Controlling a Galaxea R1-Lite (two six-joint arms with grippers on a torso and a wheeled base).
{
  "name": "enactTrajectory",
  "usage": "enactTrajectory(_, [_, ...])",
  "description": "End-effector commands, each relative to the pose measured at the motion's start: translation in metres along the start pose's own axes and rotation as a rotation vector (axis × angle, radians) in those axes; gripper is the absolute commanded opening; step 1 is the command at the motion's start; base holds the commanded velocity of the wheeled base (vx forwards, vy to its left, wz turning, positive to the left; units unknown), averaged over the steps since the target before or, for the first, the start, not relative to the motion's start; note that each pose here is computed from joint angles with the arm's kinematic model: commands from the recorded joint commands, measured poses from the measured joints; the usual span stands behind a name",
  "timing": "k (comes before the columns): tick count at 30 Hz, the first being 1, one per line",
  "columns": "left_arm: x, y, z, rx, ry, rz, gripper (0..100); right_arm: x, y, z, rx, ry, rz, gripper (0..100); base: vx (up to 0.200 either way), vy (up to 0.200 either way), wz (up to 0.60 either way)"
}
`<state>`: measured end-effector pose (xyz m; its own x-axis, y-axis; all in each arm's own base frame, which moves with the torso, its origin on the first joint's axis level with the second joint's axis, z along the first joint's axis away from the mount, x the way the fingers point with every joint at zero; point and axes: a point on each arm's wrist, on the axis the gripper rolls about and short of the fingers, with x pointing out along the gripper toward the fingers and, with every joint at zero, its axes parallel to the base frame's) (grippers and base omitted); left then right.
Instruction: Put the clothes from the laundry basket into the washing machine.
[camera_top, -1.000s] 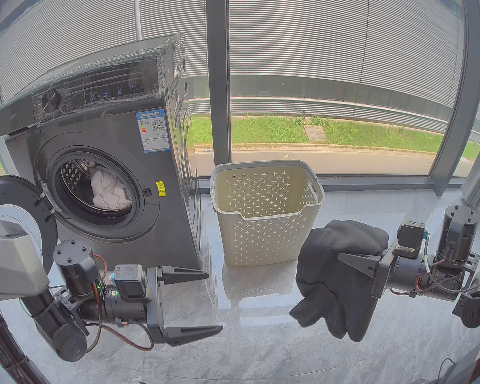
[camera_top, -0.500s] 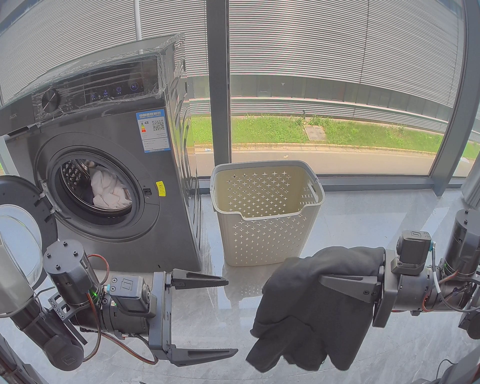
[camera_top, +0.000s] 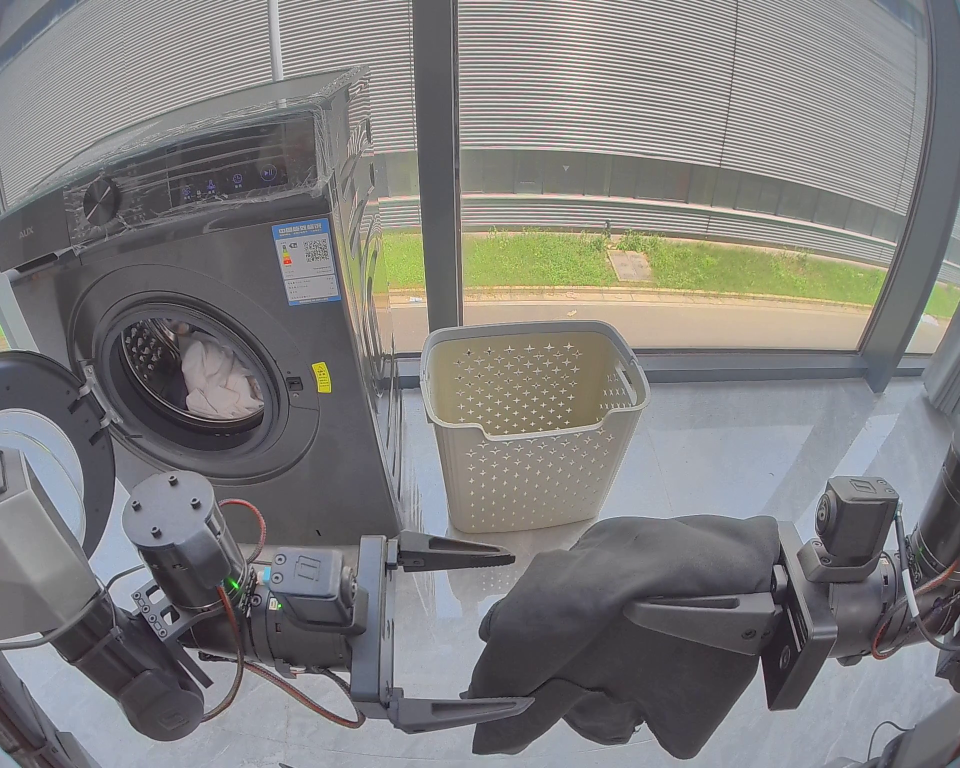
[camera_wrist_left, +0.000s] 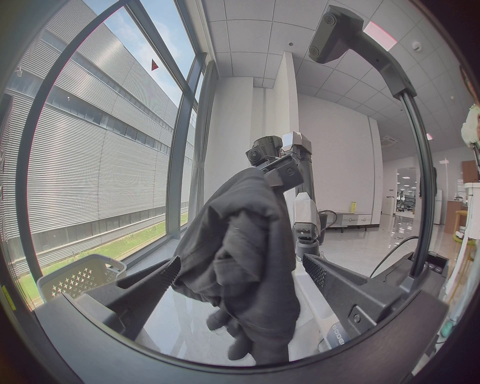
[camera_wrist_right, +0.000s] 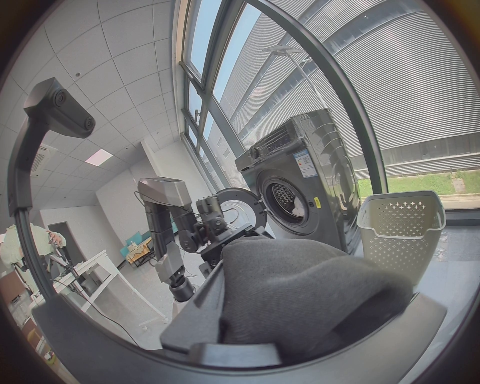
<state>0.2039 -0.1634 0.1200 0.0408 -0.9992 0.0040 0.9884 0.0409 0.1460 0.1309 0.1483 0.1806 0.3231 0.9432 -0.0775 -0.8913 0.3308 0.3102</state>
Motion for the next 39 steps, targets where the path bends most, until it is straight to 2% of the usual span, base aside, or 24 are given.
enactTrajectory(1, [0.013,0.013,-0.008,-0.001,-0.001,-0.001,100,0.002,0.010,0.005,-0.003,-0.013,0.055,0,0.000,0.000,0.00])
enactTrajectory(3, [0.014,0.013,-0.009,-0.003,0.001,-0.001,100,0.002,0.010,0.005,-0.004,-0.014,0.055,0,0.000,0.000,0.00])
enactTrajectory(4, [0.018,0.018,-0.014,-0.009,0.006,-0.002,100,0.005,0.015,0.010,-0.002,-0.025,0.083,0,0.000,0.000,0.00])
enactTrajectory(6, [0.024,0.018,-0.014,-0.005,-0.001,-0.012,100,0.008,0.018,0.012,0.001,-0.031,0.099,0,0.000,0.000,0.00])
enactTrajectory(8, [0.034,0.013,-0.012,-0.003,-0.010,-0.026,100,0.010,0.020,0.014,0.003,-0.033,0.108,0,0.000,0.000,0.00])
enactTrajectory(10, [0.040,0.007,-0.011,-0.014,-0.010,-0.035,100,0.010,0.020,0.015,0.000,-0.038,0.111,0,0.000,0.000,0.00])
enactTrajectory(11, [0.051,-0.005,-0.011,-0.041,-0.011,-0.061,100,0.012,0.020,0.018,-0.003,-0.046,0.114,0,0.000,0.000,0.00])
enactTrajectory(14, [0.061,-0.013,-0.010,-0.054,-0.015,-0.083,100,0.015,0.021,0.022,-0.007,-0.055,0.118,0,0.000,0.000,0.00])
enactTrajectory(18, [0.068,-0.011,-0.019,-0.069,-0.001,-0.089,100,0.017,0.026,0.023,-0.010,-0.055,0.144,0,0.000,0.000,0.00])
enactTrajectory(21, [0.078,-0.004,-0.019,-0.053,-0.020,-0.079,100,0.018,0.030,0.023,-0.004,-0.052,0.161,0,0.000,0.000,0.00])
enactTrajectory(24, [0.089,-0.001,-0.017,-0.057,-0.040,-0.052,100,0.020,0.031,0.023,0.000,-0.052,0.166,0,0.000,0.000,0.00])
enactTrajectory(31, [0.101,-0.008,-0.022,-0.091,-0.040,-0.042,100,0.024,0.031,0.030,-0.003,-0.070,0.174,0,0.000,0.000,0.00])
enactTrajectory(36, [0.103,-0.008,-0.032,-0.107,-0.019,-0.032,100,0.024,0.032,0.033,-0.007,-0.078,0.175,0,0.000,0.000,0.00])
enactTrajectory(39, [0.105,-0.006,-0.033,-0.108,-0.019,-0.018,100,0.024,0.032,0.034,-0.002,-0.081,0.178,0,0.000,0.000,0.00])
